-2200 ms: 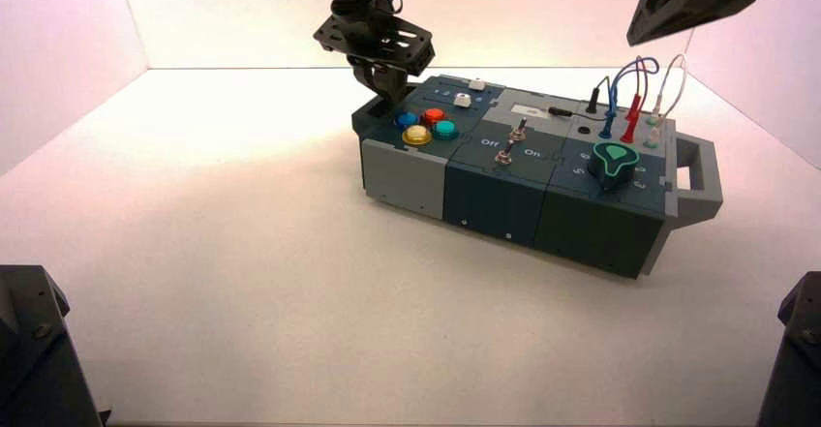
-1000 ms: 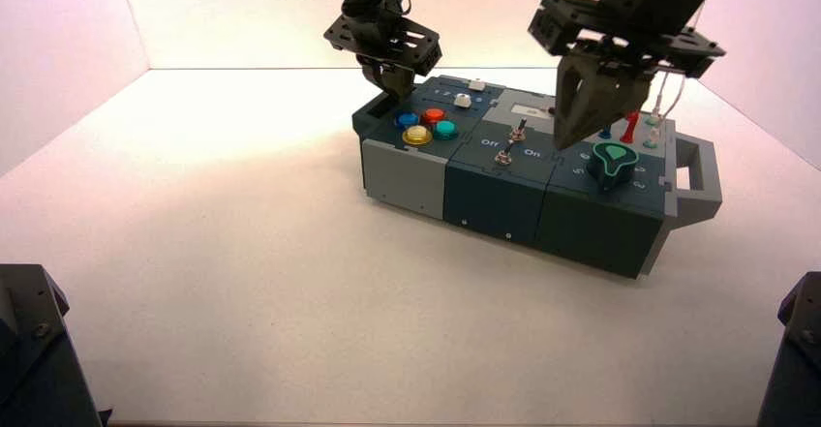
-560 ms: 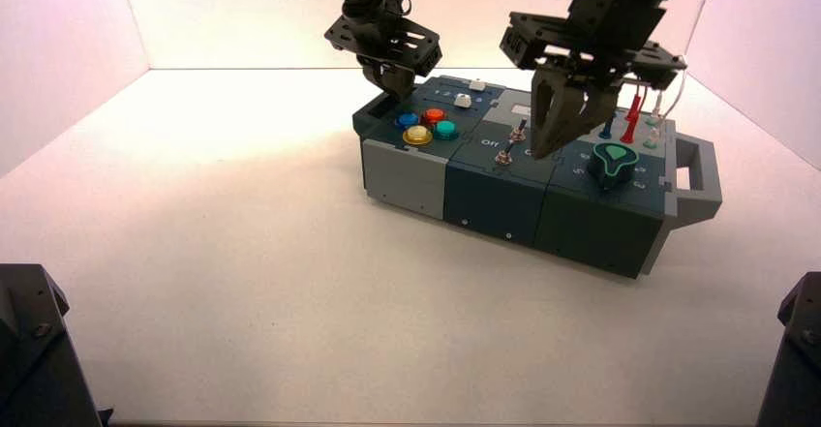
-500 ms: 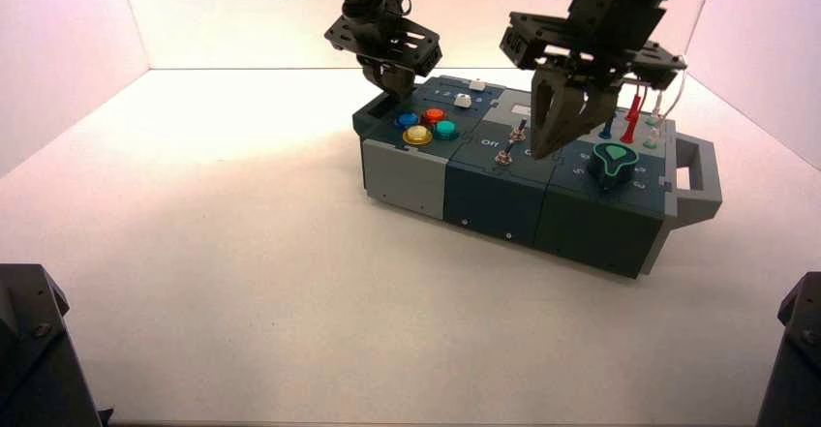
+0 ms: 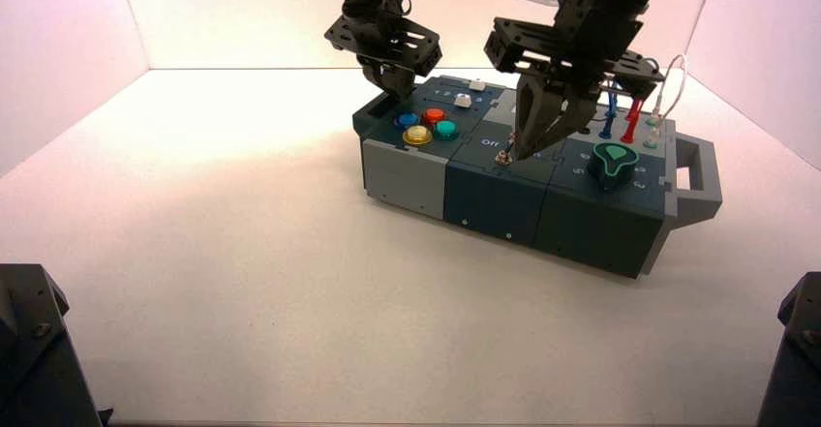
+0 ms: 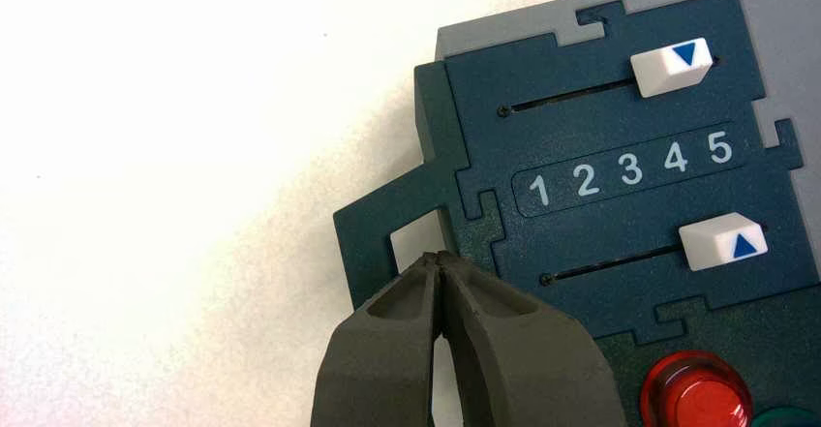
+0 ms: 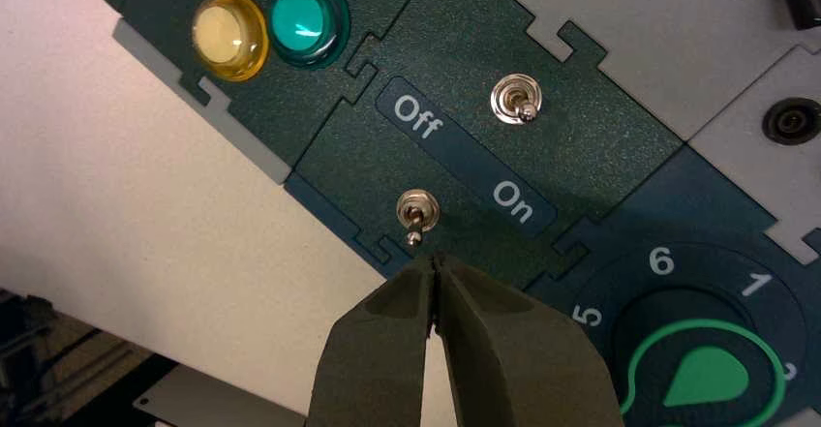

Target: Flip the bottom switch off with the right gripper.

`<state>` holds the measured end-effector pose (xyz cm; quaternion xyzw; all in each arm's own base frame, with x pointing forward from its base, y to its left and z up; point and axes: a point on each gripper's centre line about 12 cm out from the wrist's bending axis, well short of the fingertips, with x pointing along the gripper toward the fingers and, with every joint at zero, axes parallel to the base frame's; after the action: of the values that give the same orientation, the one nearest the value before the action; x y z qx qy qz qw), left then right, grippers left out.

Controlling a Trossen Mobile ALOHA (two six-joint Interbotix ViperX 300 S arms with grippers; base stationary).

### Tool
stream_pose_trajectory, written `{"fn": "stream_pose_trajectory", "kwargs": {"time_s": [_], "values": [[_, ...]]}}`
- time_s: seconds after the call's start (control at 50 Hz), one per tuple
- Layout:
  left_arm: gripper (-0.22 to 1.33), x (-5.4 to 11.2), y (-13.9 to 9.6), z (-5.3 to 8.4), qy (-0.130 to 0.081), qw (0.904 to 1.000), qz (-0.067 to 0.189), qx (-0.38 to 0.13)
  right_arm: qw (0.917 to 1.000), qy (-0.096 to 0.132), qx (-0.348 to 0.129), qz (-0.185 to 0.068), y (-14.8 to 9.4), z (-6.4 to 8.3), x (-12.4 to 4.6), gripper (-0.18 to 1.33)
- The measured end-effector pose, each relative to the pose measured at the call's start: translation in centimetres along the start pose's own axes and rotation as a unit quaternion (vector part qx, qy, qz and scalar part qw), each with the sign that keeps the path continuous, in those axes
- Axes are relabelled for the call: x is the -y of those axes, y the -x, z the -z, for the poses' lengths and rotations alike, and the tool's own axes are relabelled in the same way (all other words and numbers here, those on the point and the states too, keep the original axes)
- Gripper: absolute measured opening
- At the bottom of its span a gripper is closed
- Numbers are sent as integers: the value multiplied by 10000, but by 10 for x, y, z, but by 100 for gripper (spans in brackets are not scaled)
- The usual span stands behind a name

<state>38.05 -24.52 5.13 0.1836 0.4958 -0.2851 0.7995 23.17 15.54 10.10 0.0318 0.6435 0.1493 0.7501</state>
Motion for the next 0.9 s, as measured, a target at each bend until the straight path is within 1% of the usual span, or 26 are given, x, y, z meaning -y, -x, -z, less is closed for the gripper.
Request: {"fn": "stream_pose_trajectory", "kwargs": {"time_s": [0.22, 0.68, 0.9], "values": [[-16, 0, 0, 0, 0, 10000, -2, 7, 10000, -25, -22, 32, -6, -1, 1, -14], [-16, 0, -1, 0, -15, 10000, -2, 0, 10000, -20, -2, 21, -5, -3, 0, -14], [-16, 0, -2, 1, -22, 10000, -1, -8, 10000, 19, 9, 19, -5, -4, -1, -14]]}}
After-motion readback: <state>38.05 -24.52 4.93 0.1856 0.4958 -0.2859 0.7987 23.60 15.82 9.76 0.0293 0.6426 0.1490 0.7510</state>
